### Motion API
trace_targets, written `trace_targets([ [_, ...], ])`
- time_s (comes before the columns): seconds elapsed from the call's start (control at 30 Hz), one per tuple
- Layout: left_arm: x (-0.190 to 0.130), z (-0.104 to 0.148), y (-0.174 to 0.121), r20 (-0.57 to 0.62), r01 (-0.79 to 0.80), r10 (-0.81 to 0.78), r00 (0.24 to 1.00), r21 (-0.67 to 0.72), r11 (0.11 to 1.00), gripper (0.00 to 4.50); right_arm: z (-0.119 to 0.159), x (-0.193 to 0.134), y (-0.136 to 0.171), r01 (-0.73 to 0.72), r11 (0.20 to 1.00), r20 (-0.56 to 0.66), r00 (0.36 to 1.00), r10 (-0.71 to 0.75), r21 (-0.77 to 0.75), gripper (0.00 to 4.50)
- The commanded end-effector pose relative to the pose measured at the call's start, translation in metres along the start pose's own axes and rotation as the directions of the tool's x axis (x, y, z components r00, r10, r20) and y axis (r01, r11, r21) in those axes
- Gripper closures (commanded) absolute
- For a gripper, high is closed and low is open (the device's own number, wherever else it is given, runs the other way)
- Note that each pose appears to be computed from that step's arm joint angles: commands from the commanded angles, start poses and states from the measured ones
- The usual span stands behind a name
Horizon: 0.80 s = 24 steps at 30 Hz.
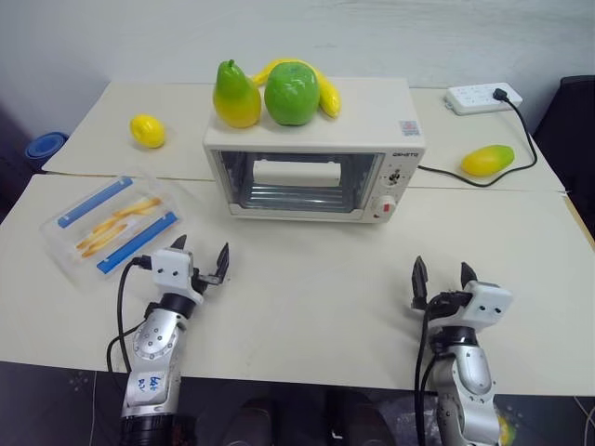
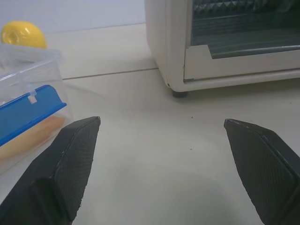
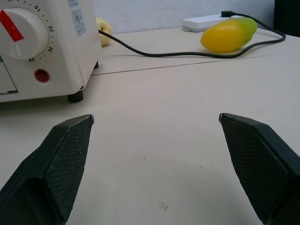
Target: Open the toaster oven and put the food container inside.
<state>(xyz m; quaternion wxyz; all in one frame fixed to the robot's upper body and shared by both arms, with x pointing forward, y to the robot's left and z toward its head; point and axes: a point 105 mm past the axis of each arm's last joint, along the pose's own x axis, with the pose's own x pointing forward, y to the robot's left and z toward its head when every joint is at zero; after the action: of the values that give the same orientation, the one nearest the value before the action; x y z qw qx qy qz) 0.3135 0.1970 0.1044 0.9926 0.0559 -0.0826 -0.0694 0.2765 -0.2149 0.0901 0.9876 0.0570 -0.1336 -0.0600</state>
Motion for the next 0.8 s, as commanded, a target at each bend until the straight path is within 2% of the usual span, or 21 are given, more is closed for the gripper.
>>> trace_targets([
  [0.03,0.001,0.007,0.001,0.028,0.007,-0.007,1.0,0.003,1.0,0.0,0.008,0.001,0.001,-0.007,1.0,0.039,0.999,0.007,-0.008,0.02],
  [0.13,-0.001,0.012,0.003,0.042,0.034,-0.032,0.999,-0.056,0.998,0.0,0.021,0.004,0.01,-0.13,0.991,0.058,0.99,0.13,-0.009,0.02],
  [0.23,-0.016,0.04,-0.009,0.143,0.314,-0.297,0.944,-0.123,0.941,0.0,0.046,0.002,0.041,-0.415,0.909,0.061,0.909,0.412,0.047,0.02],
  [0.3,-0.023,0.052,0.012,0.158,0.348,-0.321,0.934,-0.186,0.919,0.0,0.064,0.0,0.062,-0.594,0.804,0.049,0.804,0.592,0.031,0.02],
  [0.4,-0.037,0.068,0.032,0.095,0.505,-0.497,0.863,-0.208,0.838,0.0,0.072,-0.001,0.095,-0.808,0.584,-0.063,0.581,0.811,0.071,0.02],
  [0.43,-0.042,0.074,0.035,0.082,0.562,-0.558,0.826,-0.207,0.801,0.0,0.073,0.0,0.102,-0.85,0.52,-0.095,0.513,0.853,0.079,0.02],
  [0.5,-0.048,0.085,0.043,0.054,0.632,-0.638,0.768,-0.224,0.742,0.0,0.077,0.007,0.112,-0.89,0.445,-0.122,0.433,0.893,0.101,0.02],
  [0.53,-0.049,0.093,0.044,0.062,0.666,-0.671,0.739,-0.222,0.712,0.0,0.081,0.014,0.117,-0.903,0.422,-0.121,0.411,0.904,0.086,0.02],
  [0.63,-0.045,0.111,0.04,0.071,0.715,-0.72,0.69,-0.221,0.664,0.0,0.089,0.044,0.128,-0.896,0.436,-0.099,0.428,0.898,0.078,0.02],
  [0.8,-0.042,0.114,0.025,0.088,0.762,-0.762,0.642,-0.181,0.621,0.0,0.087,0.078,0.139,-0.89,0.454,-0.124,0.447,0.886,0.034,0.02],
])
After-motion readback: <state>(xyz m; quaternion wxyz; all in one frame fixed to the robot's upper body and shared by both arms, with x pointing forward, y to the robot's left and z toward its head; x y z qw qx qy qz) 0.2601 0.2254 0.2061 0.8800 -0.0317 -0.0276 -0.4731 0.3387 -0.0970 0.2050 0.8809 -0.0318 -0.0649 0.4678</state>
